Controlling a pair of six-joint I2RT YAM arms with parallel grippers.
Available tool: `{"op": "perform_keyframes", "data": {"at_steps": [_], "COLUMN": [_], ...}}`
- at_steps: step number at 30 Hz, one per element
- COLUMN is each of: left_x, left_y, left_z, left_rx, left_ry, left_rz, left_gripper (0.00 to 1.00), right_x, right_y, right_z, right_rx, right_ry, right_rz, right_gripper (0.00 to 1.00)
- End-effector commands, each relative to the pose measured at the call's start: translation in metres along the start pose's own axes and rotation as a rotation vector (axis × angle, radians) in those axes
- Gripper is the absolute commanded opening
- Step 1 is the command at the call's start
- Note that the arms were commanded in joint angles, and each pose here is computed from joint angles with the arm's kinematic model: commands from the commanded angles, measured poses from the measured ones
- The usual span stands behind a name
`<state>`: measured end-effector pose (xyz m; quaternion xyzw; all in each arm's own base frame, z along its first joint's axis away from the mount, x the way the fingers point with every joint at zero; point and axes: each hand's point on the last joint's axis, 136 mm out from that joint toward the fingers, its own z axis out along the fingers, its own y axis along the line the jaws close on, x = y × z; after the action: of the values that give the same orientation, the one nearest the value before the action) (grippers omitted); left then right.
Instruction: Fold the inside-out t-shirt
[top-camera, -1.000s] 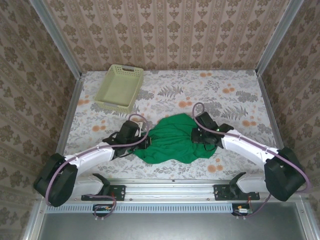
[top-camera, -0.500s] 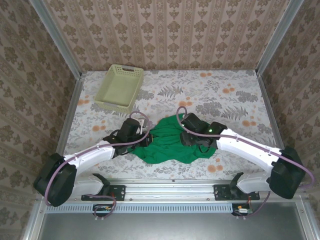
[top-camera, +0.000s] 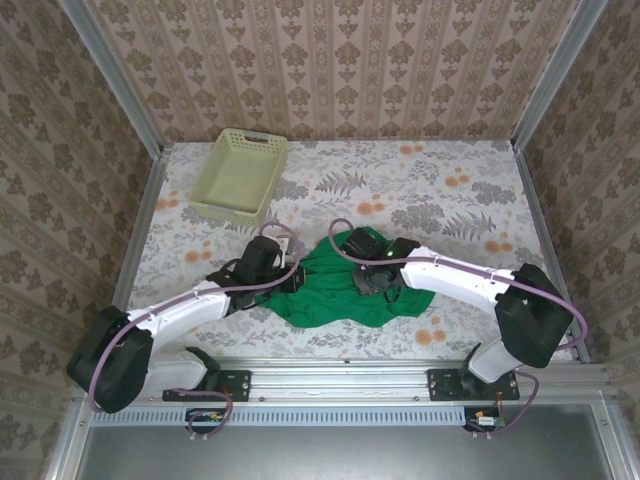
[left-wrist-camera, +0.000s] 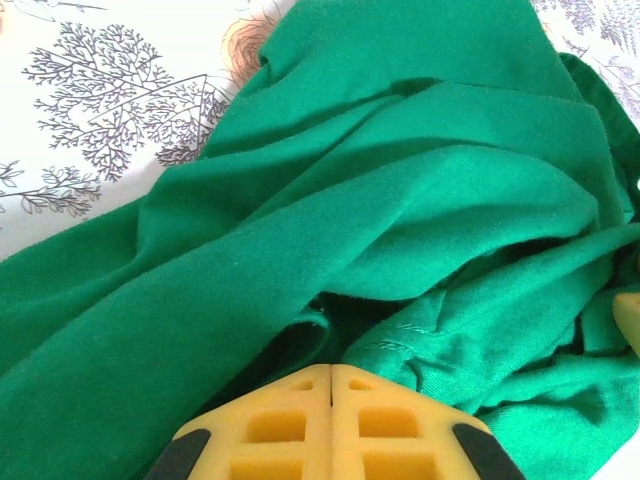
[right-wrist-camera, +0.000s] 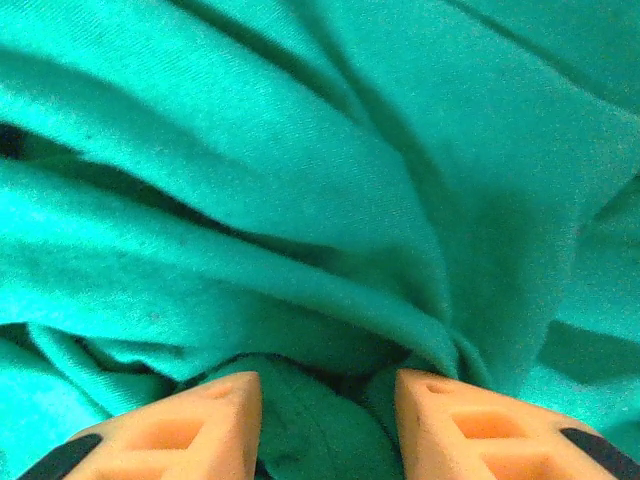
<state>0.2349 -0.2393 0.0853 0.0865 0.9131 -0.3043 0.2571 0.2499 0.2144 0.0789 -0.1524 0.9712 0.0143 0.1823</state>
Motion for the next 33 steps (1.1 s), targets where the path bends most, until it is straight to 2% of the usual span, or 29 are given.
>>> {"op": "perform_keyframes", "data": {"at_steps": [1,8,12,15,18,22,26,29,33], "left_x": [-0.011,-0.016,-0.016,-0.014,-0.014,-0.017,-0.02,-0.015,-0.007], "left_y": [-0.004,-0.007,-0.005,0.002,0.009,0.002,-0.012,-0.022,-0.038], "left_z": [-0.003,-0.002,-0.003,-0.003,-0.004,-0.006,-0.006,-0.003,0.001], "left_rx": [-0.013,-0.015,-0.024,-0.057,-0.099,-0.068,-0.01,0.019,0.057], "left_ry": [-0.027,-0.028,-0.028,-0.021,-0.01,-0.022,-0.033,-0.019,0.006], "left_rz": [0.024,0.018,0.014,0.005,0.002,0.014,0.029,0.059,0.106], "left_gripper": [0.0,0.0,0.0,0.0,0.0,0.0,0.0,0.0,0.0], "right_x": [0.008,0.018,0.011,0.007,0.014,0.036,0.068,0.082,0.069], "right_y": [0.009,0.002,-0.003,0.008,0.011,-0.013,-0.036,-0.041,-0.044], "right_z": [-0.002,0.002,-0.011,-0.038,-0.069,-0.083,-0.061,-0.043,-0.054], "right_rx": [-0.012,0.064,0.083,-0.021,-0.13,-0.131,-0.106,-0.098,-0.058], "right_ry": [0.039,0.08,0.026,-0.048,-0.124,-0.186,-0.19,-0.171,-0.19], "right_rz": [-0.05,-0.095,-0.079,-0.08,-0.085,-0.028,0.111,0.185,0.155], "right_gripper": [0.42,0.4,0.15,0.04,0.0,0.0,0.0,0.13,0.3]}}
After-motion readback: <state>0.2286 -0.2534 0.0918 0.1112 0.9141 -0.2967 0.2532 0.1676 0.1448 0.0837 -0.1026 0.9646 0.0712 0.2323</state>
